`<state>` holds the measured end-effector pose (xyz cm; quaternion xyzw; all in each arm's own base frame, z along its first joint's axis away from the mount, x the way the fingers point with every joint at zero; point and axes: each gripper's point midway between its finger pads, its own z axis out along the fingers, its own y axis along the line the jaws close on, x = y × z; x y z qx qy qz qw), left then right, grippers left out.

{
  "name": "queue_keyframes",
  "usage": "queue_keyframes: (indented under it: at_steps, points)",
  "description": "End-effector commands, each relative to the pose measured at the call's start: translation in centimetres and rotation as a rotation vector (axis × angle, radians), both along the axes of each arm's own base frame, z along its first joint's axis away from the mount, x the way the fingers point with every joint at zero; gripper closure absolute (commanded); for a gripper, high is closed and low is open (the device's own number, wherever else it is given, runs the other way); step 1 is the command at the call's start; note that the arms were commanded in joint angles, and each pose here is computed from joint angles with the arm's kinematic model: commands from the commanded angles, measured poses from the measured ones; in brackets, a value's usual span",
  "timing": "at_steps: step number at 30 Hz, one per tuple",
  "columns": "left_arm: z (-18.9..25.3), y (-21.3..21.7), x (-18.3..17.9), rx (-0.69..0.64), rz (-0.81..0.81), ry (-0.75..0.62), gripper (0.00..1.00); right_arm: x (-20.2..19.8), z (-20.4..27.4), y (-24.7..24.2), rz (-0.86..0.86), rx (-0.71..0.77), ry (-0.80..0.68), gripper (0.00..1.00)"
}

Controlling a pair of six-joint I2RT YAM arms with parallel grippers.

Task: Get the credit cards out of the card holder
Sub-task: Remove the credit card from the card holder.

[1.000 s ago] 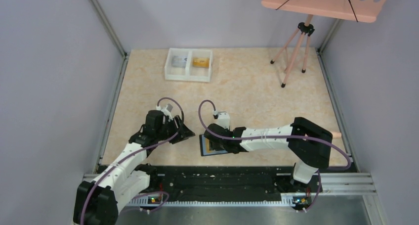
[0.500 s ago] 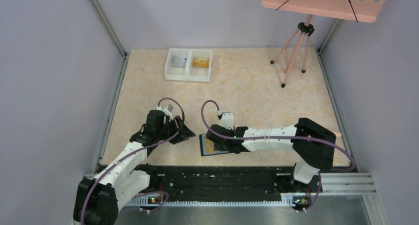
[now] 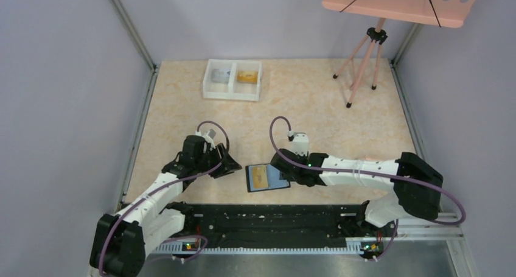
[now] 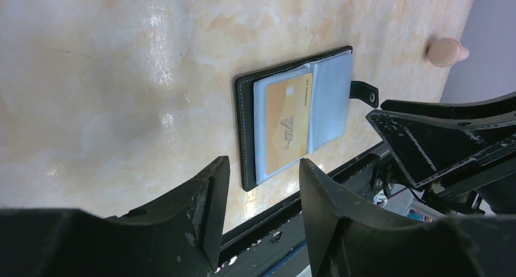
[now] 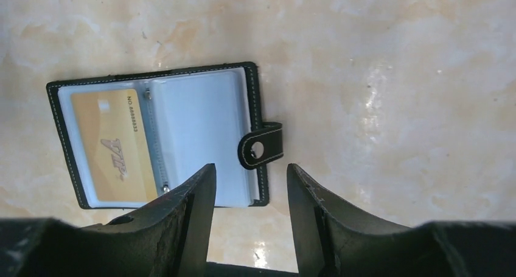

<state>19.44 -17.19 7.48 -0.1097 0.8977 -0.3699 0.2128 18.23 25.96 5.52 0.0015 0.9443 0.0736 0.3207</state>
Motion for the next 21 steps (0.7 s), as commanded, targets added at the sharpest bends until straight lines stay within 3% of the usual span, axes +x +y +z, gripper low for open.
queue_keyframes:
  at_steps: [1, 7, 13, 21]
  points:
    - [1.1, -0.7, 0.8, -0.021, -0.021, -0.057, 0.49, 0.6, 2.5, -1.0, -0.022, 0.048, -0.049, 0.54]
    - [0.7, -1.4, 0.7, -0.045, -0.039, -0.049, 0.50, -0.6, 4.8, 3.4, 0.194, 0.268, -0.064, 0.62]
    - [0.5, -2.5, 0.5, -0.050, -0.069, -0.057, 0.53, -1.4, 4.2, 6.3, 0.316, 0.457, 0.001, 0.69]
    - [-1.3, -4.6, -0.2, -0.049, -0.126, -0.032, 0.84, -1.4, 2.8, 7.5, 0.346, 0.575, 0.040, 0.75]
